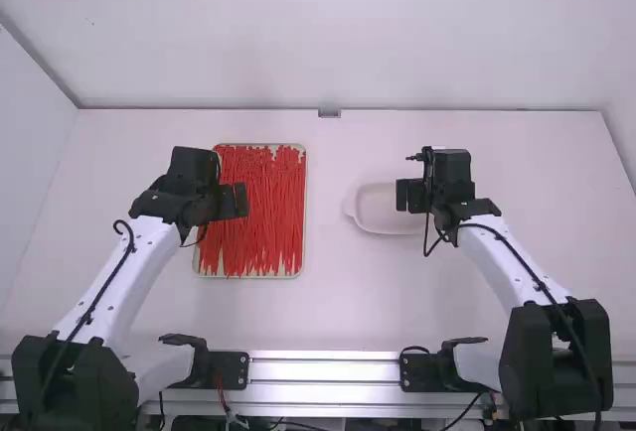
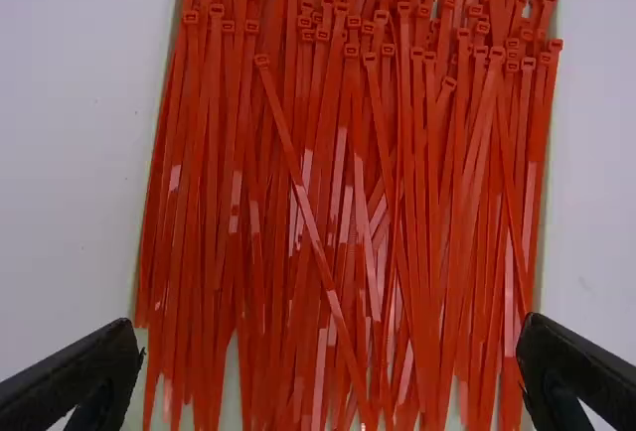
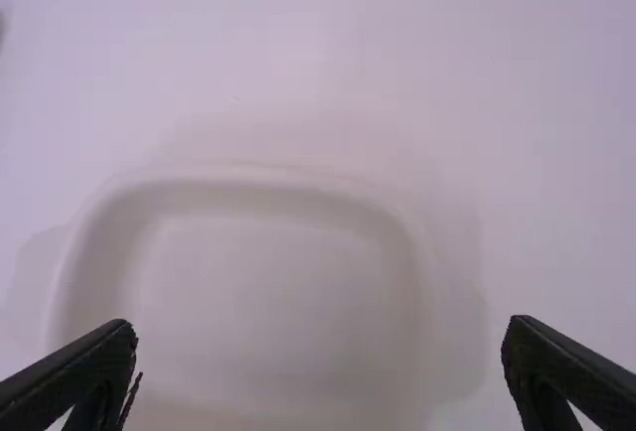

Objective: Fasten the cable tie

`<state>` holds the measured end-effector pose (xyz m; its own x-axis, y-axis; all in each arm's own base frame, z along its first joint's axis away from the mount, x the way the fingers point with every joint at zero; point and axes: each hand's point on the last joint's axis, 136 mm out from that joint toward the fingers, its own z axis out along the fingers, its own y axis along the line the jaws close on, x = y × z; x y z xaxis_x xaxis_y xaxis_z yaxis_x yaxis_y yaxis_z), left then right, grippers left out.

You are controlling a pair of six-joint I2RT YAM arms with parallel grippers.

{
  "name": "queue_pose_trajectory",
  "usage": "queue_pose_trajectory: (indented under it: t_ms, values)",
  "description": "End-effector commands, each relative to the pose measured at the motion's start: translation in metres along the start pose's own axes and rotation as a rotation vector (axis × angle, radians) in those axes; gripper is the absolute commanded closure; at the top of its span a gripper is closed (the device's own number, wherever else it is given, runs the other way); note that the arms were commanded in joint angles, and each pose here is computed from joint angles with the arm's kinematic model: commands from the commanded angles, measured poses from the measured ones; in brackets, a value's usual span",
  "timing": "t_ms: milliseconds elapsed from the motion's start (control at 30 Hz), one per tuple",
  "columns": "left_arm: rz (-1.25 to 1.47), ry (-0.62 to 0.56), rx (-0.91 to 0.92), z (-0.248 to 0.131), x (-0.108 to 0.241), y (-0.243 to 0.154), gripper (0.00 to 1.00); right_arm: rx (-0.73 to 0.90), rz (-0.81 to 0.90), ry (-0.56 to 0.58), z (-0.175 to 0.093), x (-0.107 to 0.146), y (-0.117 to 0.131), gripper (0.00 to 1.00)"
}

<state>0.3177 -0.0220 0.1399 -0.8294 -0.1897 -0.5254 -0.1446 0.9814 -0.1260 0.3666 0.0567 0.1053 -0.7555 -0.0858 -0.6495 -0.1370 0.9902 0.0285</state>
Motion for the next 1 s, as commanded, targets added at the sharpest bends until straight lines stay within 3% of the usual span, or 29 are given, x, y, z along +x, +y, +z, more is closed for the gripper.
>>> queue_pose_trajectory:
  t_ms: [0,967]
  values:
    - [0.008,-0.013,0.005,-0.0033,-0.0065,-0.0041,0.01,-0.003,0.001,-0.03,-0.003,-0.0153,0.002,0.02]
    - [0.061,-0.009,0.002,-0.0033,-0.0057,-0.0037,0.01,-0.029,0.0,0.006,-0.0028,-0.0065,0.0067,0.02]
